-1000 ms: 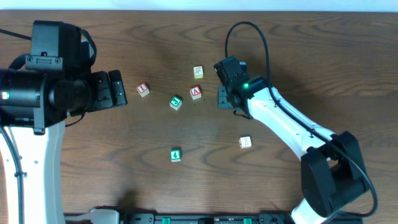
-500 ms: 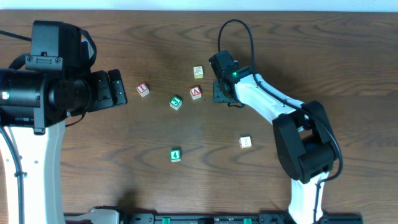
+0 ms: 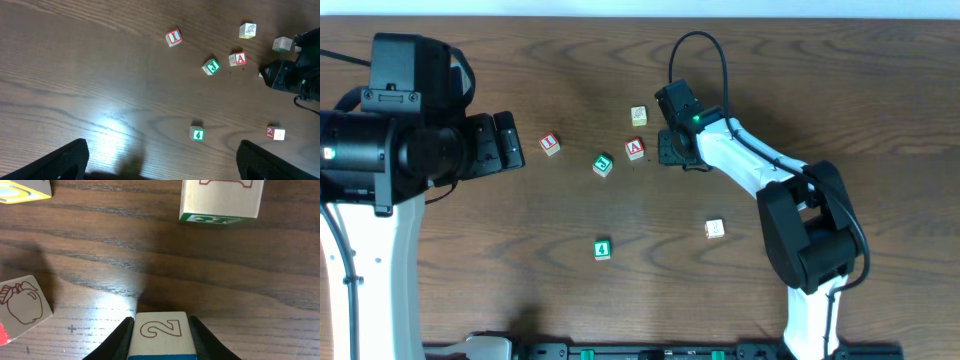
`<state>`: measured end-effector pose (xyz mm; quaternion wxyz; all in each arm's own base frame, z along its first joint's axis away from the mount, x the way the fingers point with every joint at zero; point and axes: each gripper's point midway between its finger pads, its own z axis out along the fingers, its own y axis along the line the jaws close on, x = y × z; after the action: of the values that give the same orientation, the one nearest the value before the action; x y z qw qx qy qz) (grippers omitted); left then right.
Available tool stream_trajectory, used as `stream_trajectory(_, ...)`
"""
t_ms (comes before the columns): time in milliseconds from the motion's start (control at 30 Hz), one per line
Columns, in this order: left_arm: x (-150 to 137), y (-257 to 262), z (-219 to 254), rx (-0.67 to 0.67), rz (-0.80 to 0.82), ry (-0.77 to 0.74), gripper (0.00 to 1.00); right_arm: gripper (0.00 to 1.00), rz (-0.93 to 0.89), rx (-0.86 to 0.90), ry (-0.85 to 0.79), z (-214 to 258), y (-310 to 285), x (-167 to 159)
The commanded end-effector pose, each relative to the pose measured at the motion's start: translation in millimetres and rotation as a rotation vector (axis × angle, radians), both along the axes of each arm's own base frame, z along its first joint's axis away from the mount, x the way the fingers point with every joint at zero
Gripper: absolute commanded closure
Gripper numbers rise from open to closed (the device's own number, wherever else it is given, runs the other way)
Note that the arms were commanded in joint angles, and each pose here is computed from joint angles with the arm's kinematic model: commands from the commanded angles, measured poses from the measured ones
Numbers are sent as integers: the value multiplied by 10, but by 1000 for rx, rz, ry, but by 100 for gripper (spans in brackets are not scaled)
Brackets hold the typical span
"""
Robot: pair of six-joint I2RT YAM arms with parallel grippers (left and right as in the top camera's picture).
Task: Spell out Ai2
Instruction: 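Carry the blue 2 block with the right gripper to the A block's right, then release the blue 2 block and lift the right gripper away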
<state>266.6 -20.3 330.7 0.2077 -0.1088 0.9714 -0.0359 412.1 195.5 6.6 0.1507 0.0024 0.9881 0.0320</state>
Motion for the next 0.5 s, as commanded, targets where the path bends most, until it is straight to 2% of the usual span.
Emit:
stream_trajectory(0, -132, 19, -43, 1, 10, 50, 5, 67, -7, 12, -10, 43, 47, 41)
stream_trajectory(133, -133, 19, -44, 1, 10, 50, 5, 61, -4, 11, -9, 42, 53, 34)
stream_trajectory(267, -133, 19, -44, 1, 10, 50, 5, 60, -5, 10, -11, 43, 51, 38)
stream_trajectory(467, -134, 19, -44, 1, 10, 50, 5, 53, -16, -19, -61, 153, 4, 176)
